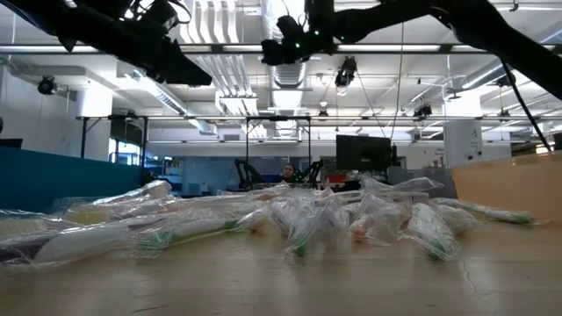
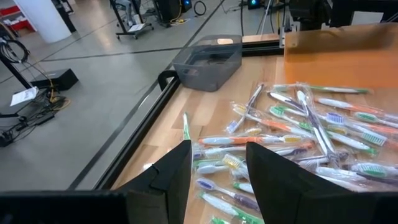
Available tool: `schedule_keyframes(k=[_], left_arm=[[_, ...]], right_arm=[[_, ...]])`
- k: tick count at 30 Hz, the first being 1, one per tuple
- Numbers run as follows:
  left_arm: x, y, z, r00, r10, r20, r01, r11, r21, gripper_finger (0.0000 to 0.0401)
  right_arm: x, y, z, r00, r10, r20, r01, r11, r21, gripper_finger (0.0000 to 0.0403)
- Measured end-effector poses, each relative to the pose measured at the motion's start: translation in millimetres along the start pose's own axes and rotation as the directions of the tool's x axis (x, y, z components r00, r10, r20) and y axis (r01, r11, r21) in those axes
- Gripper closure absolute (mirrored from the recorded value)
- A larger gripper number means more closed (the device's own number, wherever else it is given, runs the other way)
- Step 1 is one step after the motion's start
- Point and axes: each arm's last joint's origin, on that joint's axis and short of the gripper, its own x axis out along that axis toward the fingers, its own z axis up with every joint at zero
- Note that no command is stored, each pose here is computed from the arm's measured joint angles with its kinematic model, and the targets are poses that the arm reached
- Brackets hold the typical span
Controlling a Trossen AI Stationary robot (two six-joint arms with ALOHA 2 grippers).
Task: Pick & Place Toothbrushes
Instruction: Put the green toothbrush into the black bin
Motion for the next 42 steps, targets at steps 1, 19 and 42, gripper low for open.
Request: schedule_keyframes(k=[1, 19, 42], left_arm=[[-0.1, 0.0, 0.0, 1.0, 0.0, 0.0, 0.0, 1.0, 0.0, 0.0242], [0.3, 0.0, -0.3, 1.0, 0.0, -0.002, 0.0, 1.0, 0.017, 0.0243], [0.4, -0.1, -0.4, 1.0, 0.0, -0.003, 0.0, 1.0, 0.018, 0.0243]], right_arm=[[-1.7, -3.5, -4.4, 0.999, 0.007, -0.044, -0.005, 1.0, 0.028, 0.0301], [-54.1, 29.3, -73.2, 0.516, 0.403, -0.755, -0.316, 0.91, 0.27, 0.0373], [-194.0, 42.2, -35.0, 0.566, 0.479, -0.671, -0.328, 0.878, 0.349, 0.0394]])
